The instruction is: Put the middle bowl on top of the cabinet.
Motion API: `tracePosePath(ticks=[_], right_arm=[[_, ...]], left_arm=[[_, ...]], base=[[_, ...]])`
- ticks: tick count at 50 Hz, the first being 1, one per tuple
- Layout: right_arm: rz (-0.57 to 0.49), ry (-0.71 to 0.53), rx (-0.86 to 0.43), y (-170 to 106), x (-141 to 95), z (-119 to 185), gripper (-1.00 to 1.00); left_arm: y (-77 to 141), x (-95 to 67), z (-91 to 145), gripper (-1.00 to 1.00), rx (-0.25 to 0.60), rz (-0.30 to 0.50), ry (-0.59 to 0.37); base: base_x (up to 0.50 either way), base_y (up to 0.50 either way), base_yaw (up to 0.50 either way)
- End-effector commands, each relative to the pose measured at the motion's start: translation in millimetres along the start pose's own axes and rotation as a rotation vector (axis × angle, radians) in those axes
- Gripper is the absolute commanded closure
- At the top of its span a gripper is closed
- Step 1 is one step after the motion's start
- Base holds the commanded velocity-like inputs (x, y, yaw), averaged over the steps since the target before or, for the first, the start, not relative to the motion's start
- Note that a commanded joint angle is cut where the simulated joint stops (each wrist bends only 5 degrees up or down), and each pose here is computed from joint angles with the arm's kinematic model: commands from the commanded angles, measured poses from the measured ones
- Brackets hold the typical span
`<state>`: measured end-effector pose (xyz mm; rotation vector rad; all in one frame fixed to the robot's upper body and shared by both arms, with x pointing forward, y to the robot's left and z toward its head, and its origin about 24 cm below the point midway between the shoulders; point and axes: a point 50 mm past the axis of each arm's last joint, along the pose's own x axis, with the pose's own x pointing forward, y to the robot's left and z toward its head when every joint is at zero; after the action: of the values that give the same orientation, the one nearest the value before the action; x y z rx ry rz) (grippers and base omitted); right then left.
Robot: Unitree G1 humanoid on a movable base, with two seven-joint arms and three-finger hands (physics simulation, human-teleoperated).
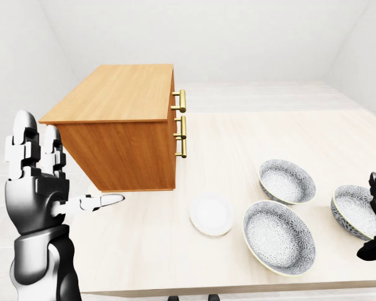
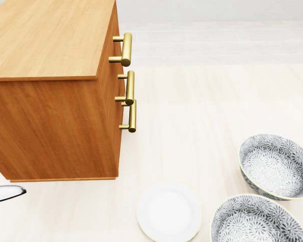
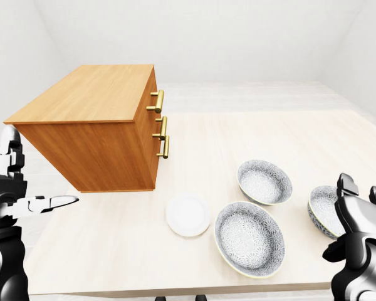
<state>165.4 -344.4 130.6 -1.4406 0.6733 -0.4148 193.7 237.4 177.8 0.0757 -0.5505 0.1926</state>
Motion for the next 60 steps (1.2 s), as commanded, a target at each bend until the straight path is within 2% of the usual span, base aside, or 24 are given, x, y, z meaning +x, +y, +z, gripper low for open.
tracePosePath(ticks=[1,19,28,47,60], right_arm=[[0.017,-0.019,0.015,8,18,1,-1.0],[0.009,-0.043,0.048,24,43,-1,-1.0],[0.016,-0.05,0.052,26,43,-3,-1.0],[0.038,-0.028,0.094,53,48,-11,-1.0],[0.044,-0.011,0.114,54,47,-19,-1.0]], left_arm=[[1,-1.4,2,-1.0,0.004,0.002,-0.003],[0,-6.2,4,-1.0,0.01,0.0,-0.005],[1,-6.5,7,-1.0,0.009,0.004,-0.018],[0,-3.1,5,-1.0,0.003,0.013,-0.017],[0,3.3,-2,-1.0,0.009,0.02,0.001]], base=[[0.0,0.0,0.0],[0.0,0.0,0.0],[0.0,0.0,0.0],[0.0,0.0,0.0],[0.0,0.0,0.0]])
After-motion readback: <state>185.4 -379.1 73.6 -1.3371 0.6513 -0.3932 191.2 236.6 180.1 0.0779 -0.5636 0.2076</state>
